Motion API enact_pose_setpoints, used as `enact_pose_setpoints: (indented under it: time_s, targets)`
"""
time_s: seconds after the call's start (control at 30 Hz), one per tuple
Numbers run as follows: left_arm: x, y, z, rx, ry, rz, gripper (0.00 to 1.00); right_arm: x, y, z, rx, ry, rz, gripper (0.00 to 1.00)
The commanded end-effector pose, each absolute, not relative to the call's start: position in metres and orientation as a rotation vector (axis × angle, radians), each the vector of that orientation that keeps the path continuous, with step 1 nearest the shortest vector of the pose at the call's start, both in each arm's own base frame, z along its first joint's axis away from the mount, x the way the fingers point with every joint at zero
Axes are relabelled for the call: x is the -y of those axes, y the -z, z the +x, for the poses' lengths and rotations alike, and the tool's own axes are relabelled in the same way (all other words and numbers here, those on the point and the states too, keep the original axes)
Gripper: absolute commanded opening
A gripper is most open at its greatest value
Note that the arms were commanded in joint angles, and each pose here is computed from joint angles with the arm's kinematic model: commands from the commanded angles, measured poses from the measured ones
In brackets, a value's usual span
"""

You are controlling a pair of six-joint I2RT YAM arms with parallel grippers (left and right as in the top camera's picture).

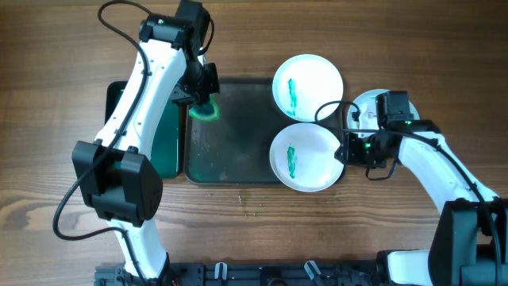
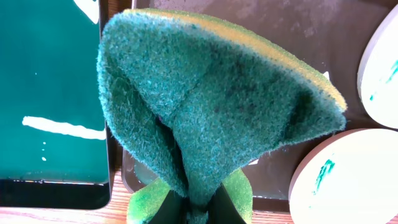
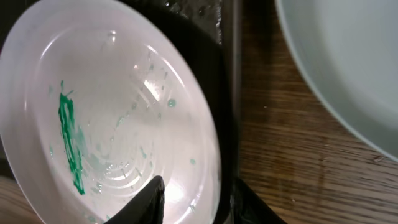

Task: Clean dirty plates on tray and stack at the side
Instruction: 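Grasp the lower-right plate rim and drag it left on the tray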

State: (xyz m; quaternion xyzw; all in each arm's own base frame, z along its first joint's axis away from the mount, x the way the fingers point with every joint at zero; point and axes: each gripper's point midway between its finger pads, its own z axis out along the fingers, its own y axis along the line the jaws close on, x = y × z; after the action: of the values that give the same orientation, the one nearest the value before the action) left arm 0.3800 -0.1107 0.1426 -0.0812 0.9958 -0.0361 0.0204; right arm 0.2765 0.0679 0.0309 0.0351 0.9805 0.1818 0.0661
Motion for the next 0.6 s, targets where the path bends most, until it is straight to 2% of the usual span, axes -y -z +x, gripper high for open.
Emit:
enact_pose_setpoints:
  time_s: [0.0,0.1,0.43,0.57]
  targets:
    - [0.112,-0.1576,0.3831,-3.046,0.147,-0.248,0.04,-0.0633,-0.0171,0.268,-2.997,-0.492,0.153,0.32]
    - [0.112,-0.1576,0.3832,-3.045,0.147,-0.248,0.04,-0.0631,-0.0159,0.268,-2.995,-0.49,0.157,0.29]
    - [0.112,-0.1576,0.3832,-3.045,0.147,-0.248,0.04,-0.0638,-0.0161,0.2686,-2.994,-0.496,0.187,0.04]
    - [0.112,-0.1576,0.3832,-3.046,0.147,-0.247,0.04,-0.0702,-0.018,0.2676,-2.992,-0.547,0.177,0.05]
